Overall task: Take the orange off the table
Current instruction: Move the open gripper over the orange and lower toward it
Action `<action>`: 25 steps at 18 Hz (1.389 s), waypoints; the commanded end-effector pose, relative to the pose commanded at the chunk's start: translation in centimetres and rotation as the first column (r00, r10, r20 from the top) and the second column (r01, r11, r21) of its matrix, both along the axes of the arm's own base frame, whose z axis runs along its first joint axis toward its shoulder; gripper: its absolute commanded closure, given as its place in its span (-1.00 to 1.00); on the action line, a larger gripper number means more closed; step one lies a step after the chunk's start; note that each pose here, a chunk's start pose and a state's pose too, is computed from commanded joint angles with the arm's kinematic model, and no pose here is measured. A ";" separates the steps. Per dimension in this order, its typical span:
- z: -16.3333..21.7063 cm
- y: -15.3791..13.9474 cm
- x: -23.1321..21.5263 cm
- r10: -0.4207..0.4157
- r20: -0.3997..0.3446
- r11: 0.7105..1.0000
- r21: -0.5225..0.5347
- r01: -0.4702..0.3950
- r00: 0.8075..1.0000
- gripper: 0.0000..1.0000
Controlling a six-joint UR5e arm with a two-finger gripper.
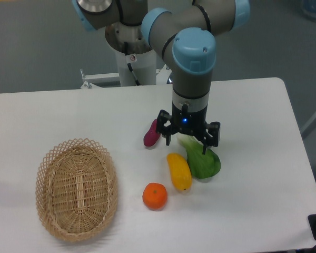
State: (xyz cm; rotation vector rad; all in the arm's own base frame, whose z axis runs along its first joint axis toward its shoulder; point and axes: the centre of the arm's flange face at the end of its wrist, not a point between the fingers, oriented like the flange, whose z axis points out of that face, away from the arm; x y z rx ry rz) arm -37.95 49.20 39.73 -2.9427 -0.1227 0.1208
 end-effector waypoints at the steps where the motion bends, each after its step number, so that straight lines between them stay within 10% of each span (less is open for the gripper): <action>1: -0.2 0.0 0.0 -0.001 0.002 1.000 -0.002 0.001 1.000 -1.00; 17: -11.7 7.9 3.5 0.350 0.131 0.936 -0.085 -0.342 0.927 -1.00; 25: -14.8 9.3 4.6 0.330 0.056 0.940 -0.116 -0.322 0.942 -1.00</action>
